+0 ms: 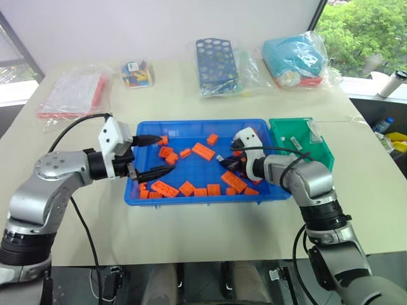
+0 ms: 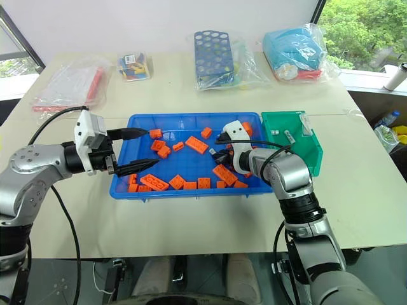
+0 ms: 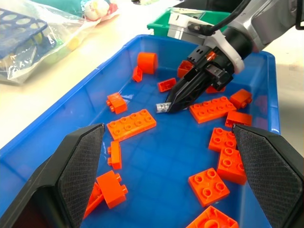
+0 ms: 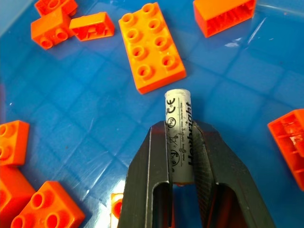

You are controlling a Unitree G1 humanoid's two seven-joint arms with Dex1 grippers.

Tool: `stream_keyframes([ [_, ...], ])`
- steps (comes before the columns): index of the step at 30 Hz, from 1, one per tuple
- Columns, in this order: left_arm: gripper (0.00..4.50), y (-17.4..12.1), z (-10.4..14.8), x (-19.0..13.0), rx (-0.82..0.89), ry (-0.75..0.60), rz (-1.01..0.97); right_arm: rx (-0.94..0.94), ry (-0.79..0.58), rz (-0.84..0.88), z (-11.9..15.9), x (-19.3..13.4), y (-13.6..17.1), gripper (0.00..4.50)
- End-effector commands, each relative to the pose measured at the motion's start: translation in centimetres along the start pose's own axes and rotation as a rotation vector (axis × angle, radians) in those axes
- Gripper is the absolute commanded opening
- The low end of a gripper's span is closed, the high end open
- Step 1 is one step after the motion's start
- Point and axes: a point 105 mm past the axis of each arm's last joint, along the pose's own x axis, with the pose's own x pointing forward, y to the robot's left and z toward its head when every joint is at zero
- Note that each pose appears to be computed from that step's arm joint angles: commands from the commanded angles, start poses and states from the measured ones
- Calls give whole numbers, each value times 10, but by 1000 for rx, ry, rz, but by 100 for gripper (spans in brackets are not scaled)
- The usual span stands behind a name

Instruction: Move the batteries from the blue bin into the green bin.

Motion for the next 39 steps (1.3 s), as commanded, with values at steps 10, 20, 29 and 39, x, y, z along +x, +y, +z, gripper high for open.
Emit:
stream_keyframes([
  [10,450,1,0,4,24,-20,-27,8,-264,-170,80,-126,-51,7],
  [20,450,13,-3,-5,34,11,-1,11,-158,-361,42,-165,-98,183],
  [29,450,30,3,-23,66,62,2,-574,-73,9,29,-200,-64,322],
  [39,450,63,13,-81,73,168,77,-480,-66,14,35,-245,-119,322],
])
